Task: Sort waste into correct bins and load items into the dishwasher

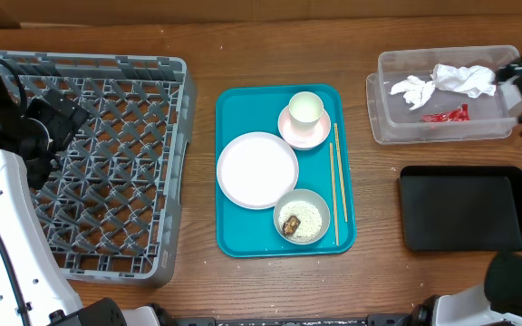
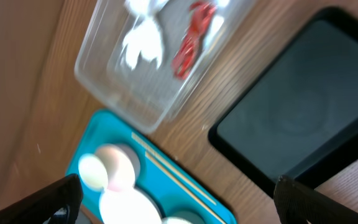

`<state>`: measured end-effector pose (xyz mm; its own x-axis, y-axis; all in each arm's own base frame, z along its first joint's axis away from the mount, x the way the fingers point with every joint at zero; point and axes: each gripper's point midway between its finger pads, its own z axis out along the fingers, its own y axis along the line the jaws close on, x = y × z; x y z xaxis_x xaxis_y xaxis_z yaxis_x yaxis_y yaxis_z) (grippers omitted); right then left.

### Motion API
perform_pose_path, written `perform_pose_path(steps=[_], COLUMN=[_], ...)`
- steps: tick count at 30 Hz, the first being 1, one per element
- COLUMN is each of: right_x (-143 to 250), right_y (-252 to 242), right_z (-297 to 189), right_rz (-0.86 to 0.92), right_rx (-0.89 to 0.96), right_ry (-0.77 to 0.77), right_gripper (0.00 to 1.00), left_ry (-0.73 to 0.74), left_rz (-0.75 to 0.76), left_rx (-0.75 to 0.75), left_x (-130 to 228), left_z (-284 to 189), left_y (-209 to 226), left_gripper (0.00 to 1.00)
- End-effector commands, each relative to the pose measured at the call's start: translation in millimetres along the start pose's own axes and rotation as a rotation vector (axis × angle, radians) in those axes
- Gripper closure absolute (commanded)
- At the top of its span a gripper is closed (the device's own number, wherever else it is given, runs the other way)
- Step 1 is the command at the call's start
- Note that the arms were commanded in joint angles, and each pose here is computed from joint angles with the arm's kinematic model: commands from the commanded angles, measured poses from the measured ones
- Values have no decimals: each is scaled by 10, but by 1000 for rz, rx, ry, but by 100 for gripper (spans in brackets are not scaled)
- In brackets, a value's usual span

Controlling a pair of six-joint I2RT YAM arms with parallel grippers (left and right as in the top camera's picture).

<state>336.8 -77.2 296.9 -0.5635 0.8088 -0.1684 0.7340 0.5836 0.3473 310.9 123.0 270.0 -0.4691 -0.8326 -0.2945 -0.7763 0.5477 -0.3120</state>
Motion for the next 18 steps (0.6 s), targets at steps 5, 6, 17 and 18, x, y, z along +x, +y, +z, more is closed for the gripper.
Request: perform_pose_path(steps=[5, 6, 17, 18], right_x=[794, 918, 1401, 1437], right_y=[531, 587, 1055, 1050], right_z=[168, 222, 317, 352], right_rz=[-474, -530, -691, -706], right_rx=[-31, -16, -138, -134], right_ry=[136, 145, 177, 186], right_gripper=[0, 0, 0, 0], left_ry=[-18, -18, -18, -19], left_rz=[-14, -13, -13, -13], left_rx=[7, 7, 7, 6], left_x=[-34, -34, -34, -35], left_z=[-52, -52, -52, -52], left_y=[-8, -8, -8, -8], left_gripper=[0, 0, 0, 0])
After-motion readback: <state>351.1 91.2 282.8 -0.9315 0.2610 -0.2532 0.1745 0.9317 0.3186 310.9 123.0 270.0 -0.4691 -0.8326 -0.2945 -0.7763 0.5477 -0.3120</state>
